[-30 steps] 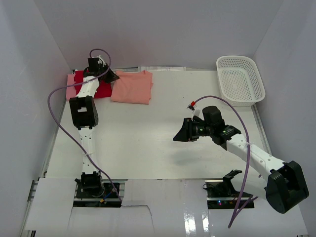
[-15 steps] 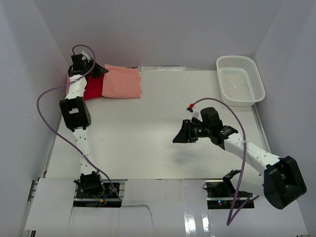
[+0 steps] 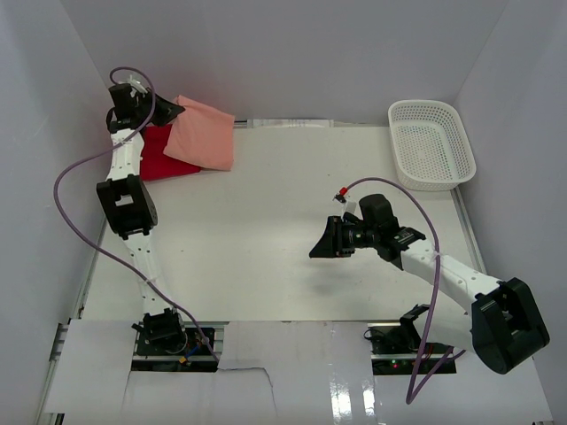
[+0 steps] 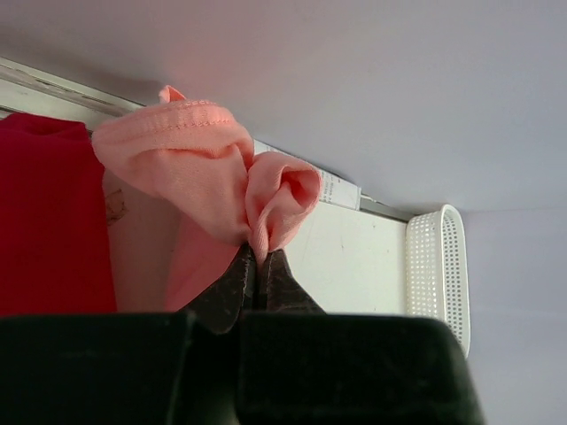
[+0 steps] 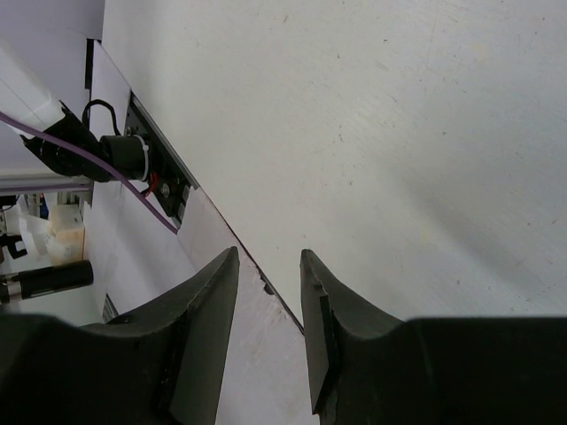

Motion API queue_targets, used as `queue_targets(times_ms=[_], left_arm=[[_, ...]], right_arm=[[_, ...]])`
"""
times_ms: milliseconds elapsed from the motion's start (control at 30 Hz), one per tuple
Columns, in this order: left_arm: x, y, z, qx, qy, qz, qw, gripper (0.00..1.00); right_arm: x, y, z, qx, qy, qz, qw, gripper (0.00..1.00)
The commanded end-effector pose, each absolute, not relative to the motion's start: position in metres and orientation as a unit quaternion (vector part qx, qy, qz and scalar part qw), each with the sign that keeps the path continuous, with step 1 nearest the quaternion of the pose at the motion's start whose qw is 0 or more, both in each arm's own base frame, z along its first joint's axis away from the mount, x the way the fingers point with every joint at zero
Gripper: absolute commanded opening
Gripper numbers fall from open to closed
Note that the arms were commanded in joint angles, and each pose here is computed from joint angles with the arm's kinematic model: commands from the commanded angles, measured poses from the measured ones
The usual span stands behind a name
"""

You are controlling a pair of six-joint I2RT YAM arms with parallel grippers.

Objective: Fold and stack the t-shirts
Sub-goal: Put the neatly folded tshirt into the corner of the board with the left arm

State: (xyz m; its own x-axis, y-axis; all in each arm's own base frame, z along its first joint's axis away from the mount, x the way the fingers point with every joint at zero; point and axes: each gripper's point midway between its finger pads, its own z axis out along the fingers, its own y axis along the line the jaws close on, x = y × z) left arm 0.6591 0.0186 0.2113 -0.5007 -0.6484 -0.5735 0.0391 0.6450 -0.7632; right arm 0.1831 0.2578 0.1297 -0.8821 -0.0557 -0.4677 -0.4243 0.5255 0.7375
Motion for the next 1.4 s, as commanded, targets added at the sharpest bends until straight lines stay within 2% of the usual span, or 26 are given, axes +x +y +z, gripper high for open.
queue_targets(times_ms=[0, 200, 400, 833, 1233, 1300, 1367], left_arm=[[0.643, 0.047, 0.304, -0.177, 0.738, -0.382, 0.528, 0.00], [0.637, 0.091, 0.299, -0.208, 0.750, -0.303, 0.550, 0.00], [0.632, 0.129, 0.294, -0.224, 0.751, -0.268, 0.561, 0.00], [0.638, 0.157, 0.252, -0.238, 0.761, -0.266, 0.541, 0.00], [0.636, 0.194, 0.255, -0.249, 0.746, -0.265, 0.558, 0.00], [0.637, 0.197, 0.246, -0.253, 0.747, -0.271, 0.552, 0.07], [0.638, 0.200, 0.223, -0.267, 0.752, -0.279, 0.534, 0.32]], right_arm=[[0.182, 0.259, 0.131, -0.145, 0.843, 0.476, 0.202, 0.41], [0.181, 0.260, 0.130, -0.145, 0.844, 0.477, 0.199, 0.41], [0.180, 0.261, 0.129, -0.145, 0.843, 0.479, 0.195, 0.41], [0.178, 0.263, 0.126, -0.143, 0.844, 0.480, 0.189, 0.41], [0.179, 0.265, 0.126, -0.142, 0.846, 0.479, 0.186, 0.41], [0.179, 0.265, 0.125, -0.142, 0.846, 0.480, 0.186, 0.41], [0.179, 0.264, 0.125, -0.142, 0.846, 0.480, 0.186, 0.41]])
